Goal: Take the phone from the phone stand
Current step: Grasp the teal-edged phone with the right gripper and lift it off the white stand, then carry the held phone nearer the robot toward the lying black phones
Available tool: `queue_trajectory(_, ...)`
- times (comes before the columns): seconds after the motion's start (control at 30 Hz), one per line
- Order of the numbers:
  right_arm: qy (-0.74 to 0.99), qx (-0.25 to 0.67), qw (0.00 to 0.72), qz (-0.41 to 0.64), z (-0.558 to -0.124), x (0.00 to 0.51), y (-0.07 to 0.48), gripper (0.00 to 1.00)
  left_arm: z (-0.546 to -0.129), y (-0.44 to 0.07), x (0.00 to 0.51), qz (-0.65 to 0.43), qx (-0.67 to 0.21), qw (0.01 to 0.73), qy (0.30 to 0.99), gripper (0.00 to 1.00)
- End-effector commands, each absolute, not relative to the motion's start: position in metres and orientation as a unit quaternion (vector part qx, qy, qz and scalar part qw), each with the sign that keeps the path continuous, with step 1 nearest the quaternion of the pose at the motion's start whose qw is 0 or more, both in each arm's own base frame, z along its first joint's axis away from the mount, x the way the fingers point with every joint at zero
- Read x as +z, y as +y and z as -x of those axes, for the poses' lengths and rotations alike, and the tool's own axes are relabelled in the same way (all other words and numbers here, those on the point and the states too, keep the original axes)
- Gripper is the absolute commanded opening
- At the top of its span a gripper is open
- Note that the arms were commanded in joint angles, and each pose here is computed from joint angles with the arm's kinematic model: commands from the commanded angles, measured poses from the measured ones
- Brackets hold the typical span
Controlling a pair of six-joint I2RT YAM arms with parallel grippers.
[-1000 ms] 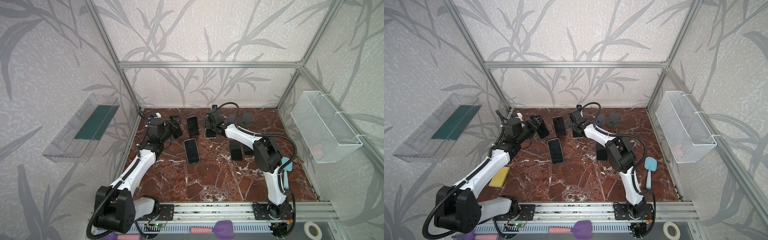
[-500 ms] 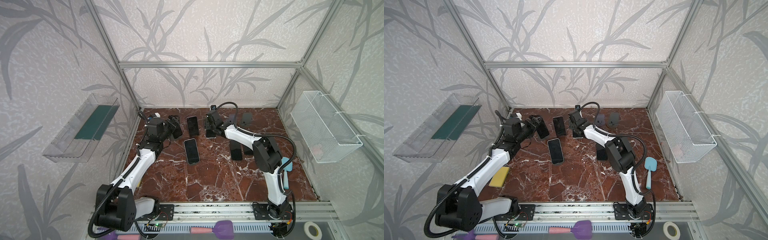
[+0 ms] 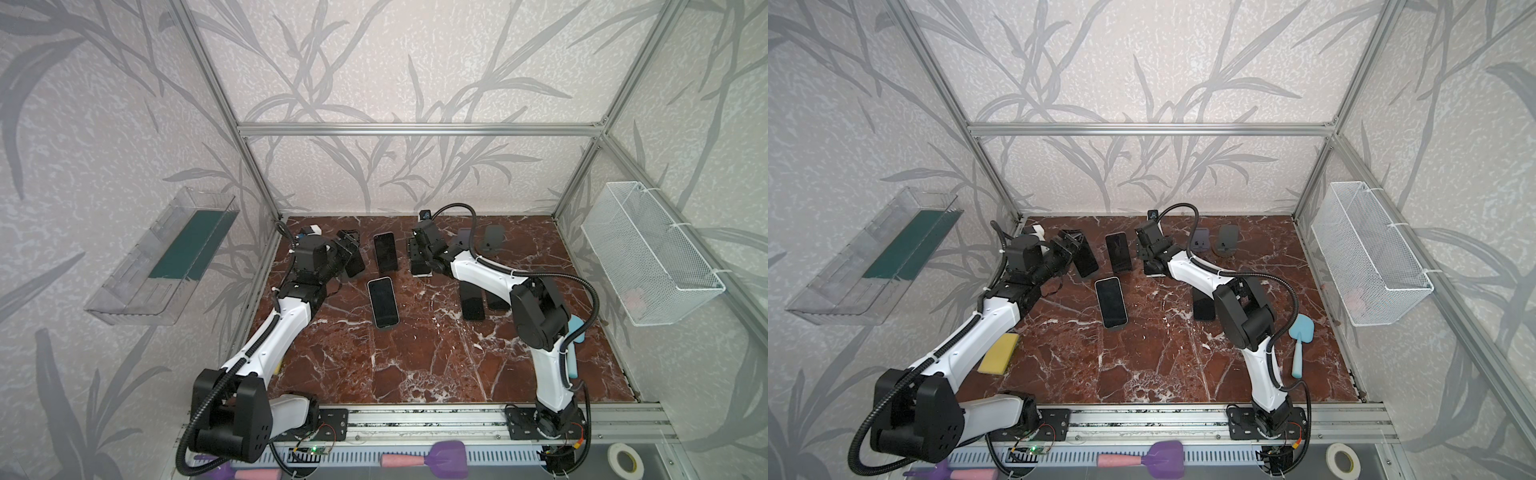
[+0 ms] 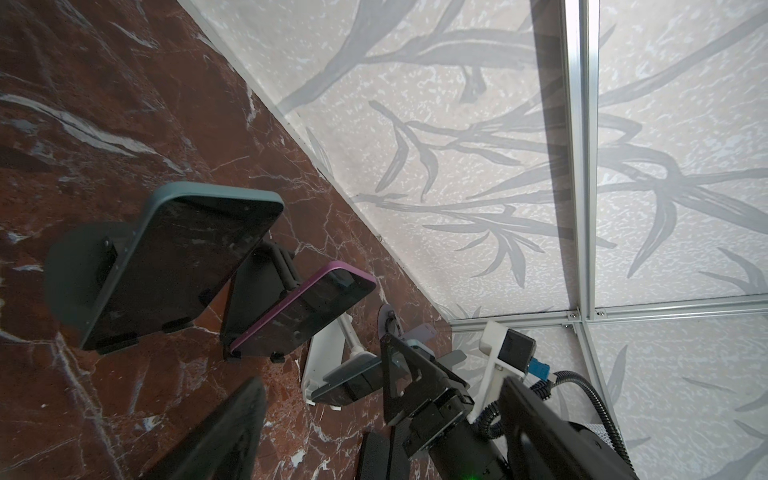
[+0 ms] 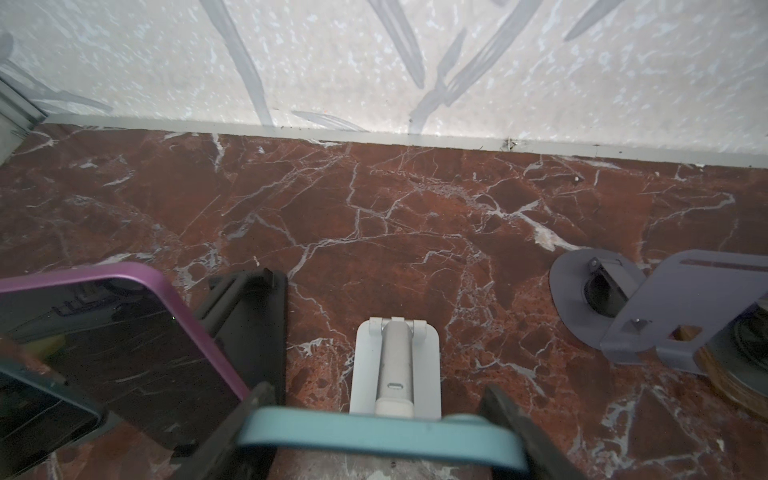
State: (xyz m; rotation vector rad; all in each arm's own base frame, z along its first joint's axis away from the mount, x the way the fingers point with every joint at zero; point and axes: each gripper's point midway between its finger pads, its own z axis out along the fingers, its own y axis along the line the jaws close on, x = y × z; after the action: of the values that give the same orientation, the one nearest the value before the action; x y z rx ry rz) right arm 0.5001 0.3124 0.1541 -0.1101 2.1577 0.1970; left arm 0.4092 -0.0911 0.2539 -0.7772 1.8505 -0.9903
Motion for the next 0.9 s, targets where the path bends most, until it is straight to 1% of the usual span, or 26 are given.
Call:
queue_trajectory(0.0,0.851,0.111,0.513,0.035,-0.498,0.210,0.315,0.71,-0.413,-0.091,0.264,0.310,-0.410,0.444,0.734,0.88)
queue_trajectory(0.2,0.844,0.119,0.522,0.035,-0.492,0.225,0.313,0.71,-0.413,-0.092,0.264,0.309,-0.410,0.443,0.735,0.88)
queue_trajectory(0.5,0.839,0.119,0.530,0.040,-0.479,0.234,0.305,0.71,-0.416,-0.102,0.263,0.295,-0.426,0.426,0.741,0.87)
queue_trajectory(0.87,0.834,0.126,0.536,0.040,-0.444,0.242,0.279,0.70,-0.416,-0.116,0.266,0.275,-0.447,0.415,0.743,0.86)
